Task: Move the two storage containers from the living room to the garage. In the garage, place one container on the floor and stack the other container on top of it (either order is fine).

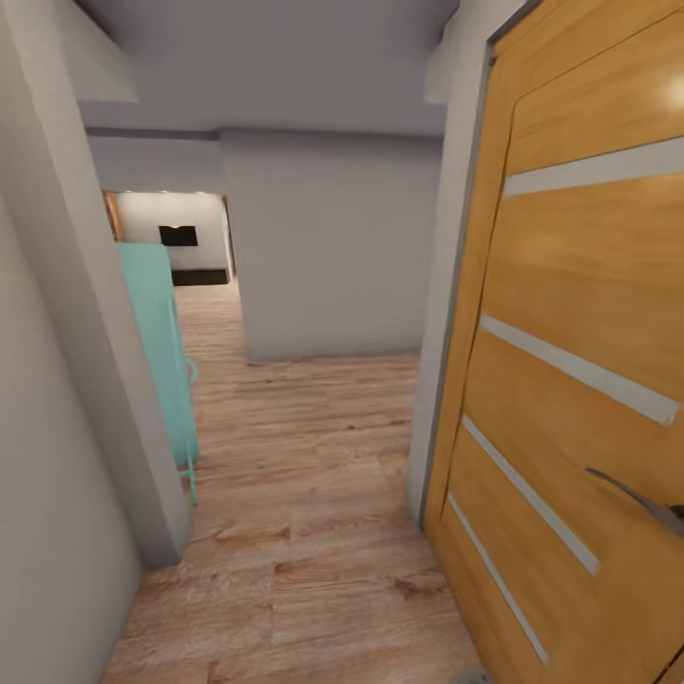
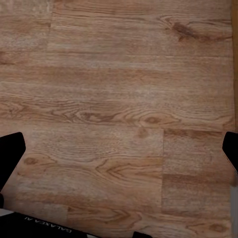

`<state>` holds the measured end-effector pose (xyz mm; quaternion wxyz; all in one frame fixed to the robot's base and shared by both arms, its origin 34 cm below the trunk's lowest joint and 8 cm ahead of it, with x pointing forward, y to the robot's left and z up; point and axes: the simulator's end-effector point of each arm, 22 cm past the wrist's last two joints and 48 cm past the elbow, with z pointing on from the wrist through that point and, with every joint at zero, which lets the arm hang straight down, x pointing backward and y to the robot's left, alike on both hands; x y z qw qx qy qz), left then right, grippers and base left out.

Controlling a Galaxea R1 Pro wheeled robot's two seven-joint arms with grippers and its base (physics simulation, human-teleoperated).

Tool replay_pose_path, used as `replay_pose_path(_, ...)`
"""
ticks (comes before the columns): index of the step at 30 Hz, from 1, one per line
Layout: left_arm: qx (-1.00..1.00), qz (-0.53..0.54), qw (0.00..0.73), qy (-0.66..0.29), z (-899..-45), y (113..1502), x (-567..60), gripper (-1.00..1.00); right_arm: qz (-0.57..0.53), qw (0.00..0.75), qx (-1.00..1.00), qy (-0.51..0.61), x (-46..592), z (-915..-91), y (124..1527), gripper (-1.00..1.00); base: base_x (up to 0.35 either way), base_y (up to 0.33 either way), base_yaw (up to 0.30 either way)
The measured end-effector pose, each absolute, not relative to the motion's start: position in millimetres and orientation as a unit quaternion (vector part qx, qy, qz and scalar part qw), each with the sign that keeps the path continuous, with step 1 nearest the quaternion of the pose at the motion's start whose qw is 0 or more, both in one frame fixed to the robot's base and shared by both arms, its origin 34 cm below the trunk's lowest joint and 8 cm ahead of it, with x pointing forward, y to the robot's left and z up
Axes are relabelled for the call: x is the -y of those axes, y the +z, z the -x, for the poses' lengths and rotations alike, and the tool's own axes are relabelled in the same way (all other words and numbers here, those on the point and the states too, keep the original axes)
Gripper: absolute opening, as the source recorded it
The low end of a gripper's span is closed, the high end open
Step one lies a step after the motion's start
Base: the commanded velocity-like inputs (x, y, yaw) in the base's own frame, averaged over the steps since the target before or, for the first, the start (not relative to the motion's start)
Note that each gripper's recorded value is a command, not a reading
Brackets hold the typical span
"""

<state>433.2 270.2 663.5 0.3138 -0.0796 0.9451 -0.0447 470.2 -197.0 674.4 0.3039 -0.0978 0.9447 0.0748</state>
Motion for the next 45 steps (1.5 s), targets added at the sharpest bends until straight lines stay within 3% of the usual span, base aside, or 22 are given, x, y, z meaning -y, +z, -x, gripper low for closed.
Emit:
replay_pose_path(14, -0.945, 0.08, 0.314, -0.045, -433.2, 663.5, -270.2, 1.0, 0.098, 0.304, -0.945, 0.075, 197.0, -470.0, 674.3, 1.0, 0.325, 0.0, 0.26)
replay_pose_path(45, -0.945, 0.08, 0.314, -0.045, -433.2, 663.5, -270.2, 1.0, 0.092, 0.305, -0.945, 0.069, 200.0, -471.1, 674.4, 1.0, 0.325, 0.0, 0.043)
